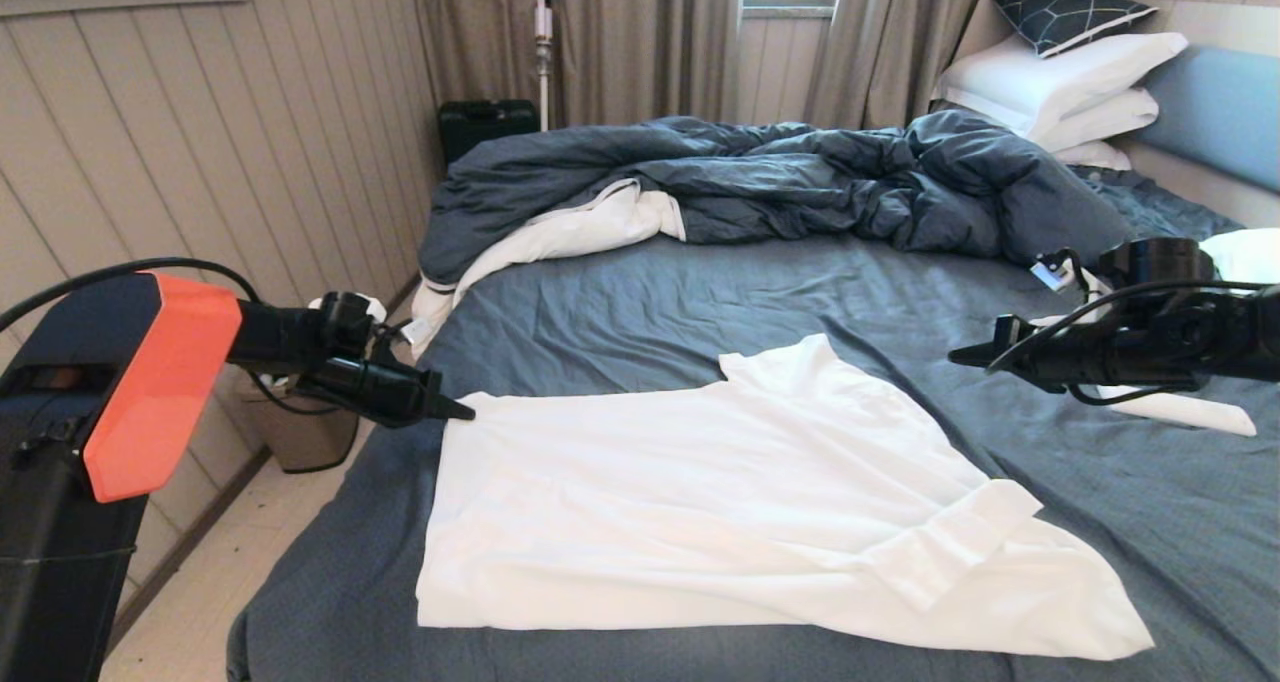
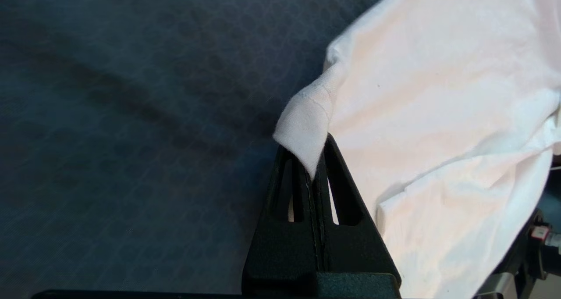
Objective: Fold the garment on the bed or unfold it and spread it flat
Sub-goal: Fold the white T-shirt
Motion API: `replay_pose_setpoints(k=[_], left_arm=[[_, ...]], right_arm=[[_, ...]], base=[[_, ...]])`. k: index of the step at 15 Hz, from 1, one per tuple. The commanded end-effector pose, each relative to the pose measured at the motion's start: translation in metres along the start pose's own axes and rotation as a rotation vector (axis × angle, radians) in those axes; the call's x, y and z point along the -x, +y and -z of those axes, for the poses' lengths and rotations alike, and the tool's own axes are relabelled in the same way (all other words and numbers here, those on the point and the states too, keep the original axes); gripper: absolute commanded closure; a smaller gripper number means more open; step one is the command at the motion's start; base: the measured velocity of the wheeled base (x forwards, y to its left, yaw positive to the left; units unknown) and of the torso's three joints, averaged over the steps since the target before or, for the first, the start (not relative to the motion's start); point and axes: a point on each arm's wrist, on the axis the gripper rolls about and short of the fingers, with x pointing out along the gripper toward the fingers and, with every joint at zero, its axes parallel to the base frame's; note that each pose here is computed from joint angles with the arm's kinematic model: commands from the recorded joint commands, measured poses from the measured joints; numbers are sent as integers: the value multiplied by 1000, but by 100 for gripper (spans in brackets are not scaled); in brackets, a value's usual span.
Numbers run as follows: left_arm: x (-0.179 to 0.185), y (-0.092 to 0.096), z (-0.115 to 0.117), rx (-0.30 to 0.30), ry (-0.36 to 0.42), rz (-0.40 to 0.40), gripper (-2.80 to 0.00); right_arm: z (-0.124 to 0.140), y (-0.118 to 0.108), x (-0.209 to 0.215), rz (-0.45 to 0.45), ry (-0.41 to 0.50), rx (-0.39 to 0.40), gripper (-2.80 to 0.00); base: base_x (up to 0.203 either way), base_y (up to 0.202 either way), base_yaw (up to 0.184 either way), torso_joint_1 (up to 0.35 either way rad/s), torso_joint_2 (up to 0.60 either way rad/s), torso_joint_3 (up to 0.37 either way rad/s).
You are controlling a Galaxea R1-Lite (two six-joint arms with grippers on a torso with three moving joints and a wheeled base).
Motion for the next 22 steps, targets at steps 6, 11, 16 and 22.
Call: replay_pose_setpoints(k=[6,11,16,22], left_arm=[[12,-7,8,-7,-6,5,0],[12,-7,12,-33,-30,4,0],[10,-5,11,-34,-35,4,0],[11,-6,13,-31,-33,12,0]], right_arm=[[-15,-23,-39,-7,-22,-59,0],[-28,-48,-75,-1,14,-87,0],[-8,-38,-111,-41,60,-36,0],[-1,-36,-122,-44,77,-28,0]], base=[[0,0,0,0,0,0],[0,0,0,0,0,0],[0,0,0,0,0,0],[0,0,0,0,0,0]])
